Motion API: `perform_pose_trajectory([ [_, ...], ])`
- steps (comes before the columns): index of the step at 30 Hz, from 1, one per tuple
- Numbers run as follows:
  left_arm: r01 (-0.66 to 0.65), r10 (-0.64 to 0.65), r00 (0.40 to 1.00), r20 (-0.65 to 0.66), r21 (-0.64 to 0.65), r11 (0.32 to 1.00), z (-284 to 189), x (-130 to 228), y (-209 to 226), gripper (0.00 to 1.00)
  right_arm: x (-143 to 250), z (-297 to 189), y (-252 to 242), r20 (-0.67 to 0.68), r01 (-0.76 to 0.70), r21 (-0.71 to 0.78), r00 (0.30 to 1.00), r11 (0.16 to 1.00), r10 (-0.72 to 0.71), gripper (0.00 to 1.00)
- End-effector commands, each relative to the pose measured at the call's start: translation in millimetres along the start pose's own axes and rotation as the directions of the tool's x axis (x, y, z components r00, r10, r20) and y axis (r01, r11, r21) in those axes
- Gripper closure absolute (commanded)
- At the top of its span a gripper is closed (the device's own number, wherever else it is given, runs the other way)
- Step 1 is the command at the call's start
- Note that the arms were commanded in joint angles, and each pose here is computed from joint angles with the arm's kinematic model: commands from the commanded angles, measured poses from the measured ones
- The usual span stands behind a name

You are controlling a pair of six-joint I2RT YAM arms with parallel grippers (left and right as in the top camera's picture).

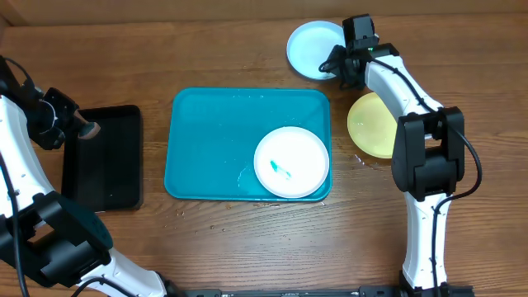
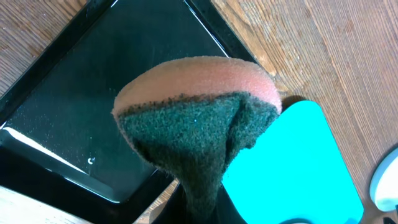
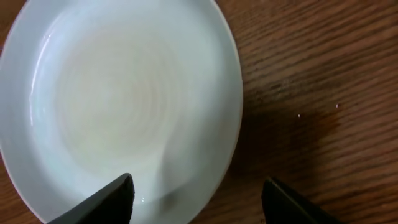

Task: Clean dirty plates on tray and stack at the side
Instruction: 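Regrasp the light blue plate's rim with the right gripper and lift, then lower the light blue plate onto the yellow plate and release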

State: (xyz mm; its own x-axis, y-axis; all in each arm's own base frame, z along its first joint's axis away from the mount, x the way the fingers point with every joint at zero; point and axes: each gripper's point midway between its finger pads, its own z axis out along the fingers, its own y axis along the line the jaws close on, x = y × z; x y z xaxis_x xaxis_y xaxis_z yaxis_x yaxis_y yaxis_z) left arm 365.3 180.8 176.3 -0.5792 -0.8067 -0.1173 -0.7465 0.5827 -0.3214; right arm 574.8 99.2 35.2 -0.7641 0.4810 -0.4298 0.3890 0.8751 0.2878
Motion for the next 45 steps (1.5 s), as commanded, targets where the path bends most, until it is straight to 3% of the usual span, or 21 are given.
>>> perform_pose_trajectory([
  [1, -0.019, 0.02, 1.0, -0.003, 0.022, 1.0, -0.2, 1.0, -7.4, 0.96, -8.0, 6.4, -1.1, 0.038, -0.021, 0.007, 0.999, 1.0, 0.021, 0.36],
  [14, -0.02, 0.02, 1.0, -0.002, 0.023, 1.0, -0.2, 0.7, -7.6, 0.96, -0.9, 31.3, -12.3, 0.044, -0.08, 0.043, 0.996, 0.996, 0.078, 0.46],
  [15, -0.02, 0.02, 1.0, -0.002, 0.023, 1.0, -0.2, 0.7, -7.6, 0.96, -1.3, 31.1, -12.1, 0.044, -0.08, 0.042, 0.996, 0.996, 0.078, 0.54],
  [17, -0.02, 0.02, 1.0, -0.002, 0.022, 1.0, -0.2, 0.8, -7.5, 0.96, 0.5, 29.1, -10.9, 0.031, -0.079, 0.039, 0.997, 0.996, 0.077, 0.81],
  [19, -0.02, 0.02, 1.0, -0.002, 0.022, 1.0, -0.2, 0.8, -7.5, 0.96, -3.8, 20.7, -7.2, 0.03, -0.076, 0.036, 0.997, 0.997, 0.075, 0.96],
  [25, -0.02, 0.02, 1.0, -0.002, 0.022, 1.0, -0.2, 0.8, -7.5, 0.96, -47.6, -39.3, 16.8, 0.102, 0.013, 0.018, 0.995, 1.0, -0.015, 0.96],
  [33, -0.02, 0.02, 1.0, -0.002, 0.023, 1.0, -0.2, 0.9, -7.5, 0.96, -85.8, -128.9, 12.8, 0.139, 0.073, 0.092, 0.987, 0.993, -0.086, 0.96],
  [39, -0.02, 0.02, 1.0, -0.003, 0.023, 1.0, -0.2, 1.0, -7.6, 0.96, -72.7, -176.0, -39.3, 0.0, 0.067, 0.209, 0.998, 0.976, -0.069, 0.96],
  [45, -0.02, 0.02, 1.0, -0.004, 0.031, 0.999, -0.2, 1.1, -9.0, 0.96, -35.5, -195.3, -102.0, -0.258, 0.138, 0.295, 0.964, 0.946, -0.061, 0.96],
])
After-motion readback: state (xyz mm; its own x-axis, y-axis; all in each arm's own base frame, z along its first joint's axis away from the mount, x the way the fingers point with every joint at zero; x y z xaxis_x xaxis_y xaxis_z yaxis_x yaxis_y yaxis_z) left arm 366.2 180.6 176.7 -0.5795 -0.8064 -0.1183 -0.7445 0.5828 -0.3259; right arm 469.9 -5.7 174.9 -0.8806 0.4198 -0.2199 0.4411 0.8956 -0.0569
